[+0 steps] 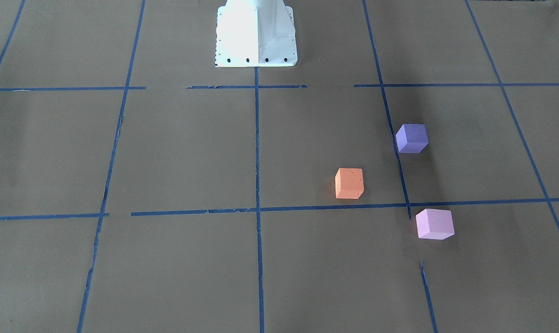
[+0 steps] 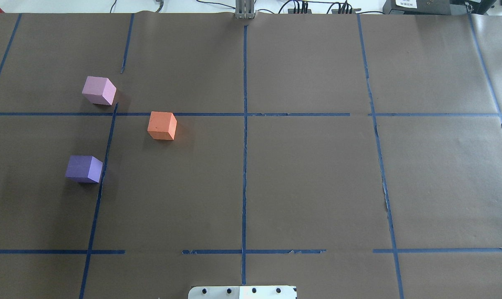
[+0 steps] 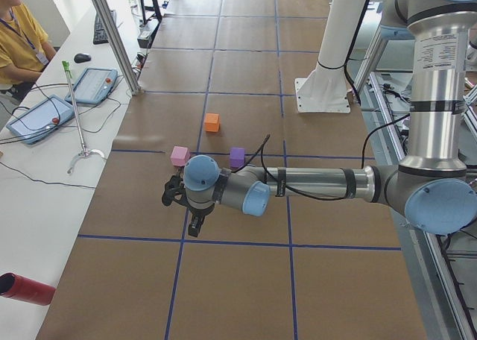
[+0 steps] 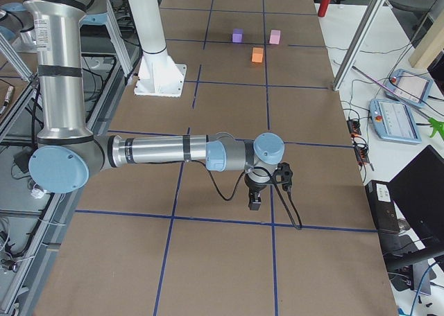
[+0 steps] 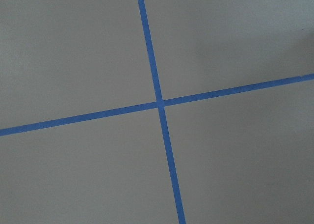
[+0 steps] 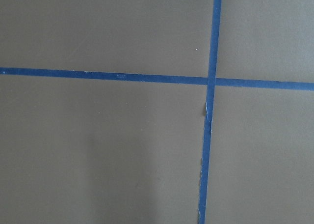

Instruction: Arrange blocks in a line

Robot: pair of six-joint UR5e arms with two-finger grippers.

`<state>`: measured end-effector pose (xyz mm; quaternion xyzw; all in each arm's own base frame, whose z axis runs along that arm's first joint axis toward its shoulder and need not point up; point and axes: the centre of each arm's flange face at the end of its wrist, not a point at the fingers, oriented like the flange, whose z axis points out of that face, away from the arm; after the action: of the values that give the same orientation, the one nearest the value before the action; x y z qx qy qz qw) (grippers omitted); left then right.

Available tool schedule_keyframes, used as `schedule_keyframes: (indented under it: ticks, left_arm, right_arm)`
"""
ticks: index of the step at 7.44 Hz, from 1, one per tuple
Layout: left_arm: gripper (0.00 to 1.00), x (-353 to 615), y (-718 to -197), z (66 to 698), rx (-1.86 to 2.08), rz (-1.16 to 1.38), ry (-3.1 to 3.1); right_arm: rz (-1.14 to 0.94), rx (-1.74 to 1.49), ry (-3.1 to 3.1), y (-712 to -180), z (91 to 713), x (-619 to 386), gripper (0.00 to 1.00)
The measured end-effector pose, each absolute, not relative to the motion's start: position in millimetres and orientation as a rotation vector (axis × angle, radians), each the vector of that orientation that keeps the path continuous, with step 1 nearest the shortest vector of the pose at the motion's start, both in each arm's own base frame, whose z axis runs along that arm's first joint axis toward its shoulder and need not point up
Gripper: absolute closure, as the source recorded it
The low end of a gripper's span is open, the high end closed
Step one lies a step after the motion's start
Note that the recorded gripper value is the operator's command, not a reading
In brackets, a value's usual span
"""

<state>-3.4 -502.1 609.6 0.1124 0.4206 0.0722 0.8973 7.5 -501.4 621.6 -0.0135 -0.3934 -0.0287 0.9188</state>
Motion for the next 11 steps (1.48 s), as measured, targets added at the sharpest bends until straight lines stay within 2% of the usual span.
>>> schedule_keyframes:
  ticks: [5,7,11]
  left_arm:
    - [0.0,191.5,-587.8,418.6,0.187,0.089,0.993]
    - [0.0,301.6,-581.0,352.2,0.181,0.065,0.984]
    - [0.0,423.6,-559.3,327.3,0.141,-0.047,0.917]
  right_arm:
    - [-0.059,-0.027,-0.809,-501.5,621.4,7.4,0.0]
    - [-0.059,-0.027,-0.809,-501.5,621.5,7.4,0.0]
    - [-0.06,-0.027,-0.809,-501.5,621.0,7.4,0.0]
